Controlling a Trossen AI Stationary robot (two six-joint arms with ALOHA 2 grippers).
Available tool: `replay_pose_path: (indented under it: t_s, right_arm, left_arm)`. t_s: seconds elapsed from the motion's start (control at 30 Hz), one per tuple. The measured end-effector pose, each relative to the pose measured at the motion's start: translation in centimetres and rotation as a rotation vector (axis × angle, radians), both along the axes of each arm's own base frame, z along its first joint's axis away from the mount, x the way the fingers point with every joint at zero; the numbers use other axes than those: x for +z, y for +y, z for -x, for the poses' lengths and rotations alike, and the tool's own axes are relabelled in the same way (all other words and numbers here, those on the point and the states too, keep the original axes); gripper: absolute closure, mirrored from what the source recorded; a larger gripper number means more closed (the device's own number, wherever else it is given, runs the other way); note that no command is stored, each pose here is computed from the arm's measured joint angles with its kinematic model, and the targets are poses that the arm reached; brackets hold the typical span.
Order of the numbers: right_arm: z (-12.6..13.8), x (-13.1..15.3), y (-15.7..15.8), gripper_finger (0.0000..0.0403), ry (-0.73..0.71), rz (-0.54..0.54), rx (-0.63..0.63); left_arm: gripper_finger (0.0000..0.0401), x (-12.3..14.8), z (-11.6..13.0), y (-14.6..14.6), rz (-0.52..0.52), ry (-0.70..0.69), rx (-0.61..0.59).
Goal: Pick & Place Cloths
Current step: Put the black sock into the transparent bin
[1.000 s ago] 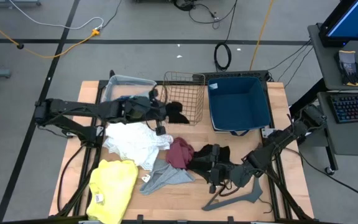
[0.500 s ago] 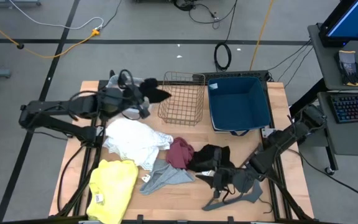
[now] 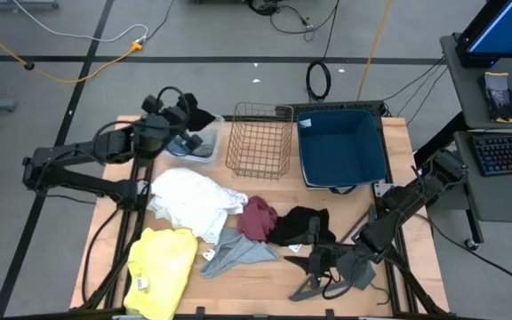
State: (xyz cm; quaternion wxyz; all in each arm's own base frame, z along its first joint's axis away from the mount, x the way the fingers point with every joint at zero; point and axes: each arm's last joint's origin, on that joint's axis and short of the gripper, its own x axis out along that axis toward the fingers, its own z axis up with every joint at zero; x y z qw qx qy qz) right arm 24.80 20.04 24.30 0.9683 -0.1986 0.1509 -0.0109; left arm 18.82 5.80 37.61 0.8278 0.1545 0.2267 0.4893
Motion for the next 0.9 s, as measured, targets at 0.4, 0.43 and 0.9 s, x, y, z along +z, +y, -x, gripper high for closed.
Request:
replay_pose_path:
  t_s: [0.4,0.43,0.9]
  right_arm:
    - [0.4,-1.4,-0.4,0.0210,0.026,-0.019,-0.015]
    - [0.4,-1.5,-0.4,0.0209,0.026,-0.019,-0.015]
    - [0.4,-1.4,-0.4,0.0210,0.022,-0.024,-0.012]
  left_arm:
    - [0.0393,-1.8,1.4,1.9,0.146,0.077,0.095]
    - [0.0393,-2.0,1.5,2.0,0.162,0.085,0.096]
    - [0.0393,-3.5,1.3,3.4,0.286,0.127,0.133]
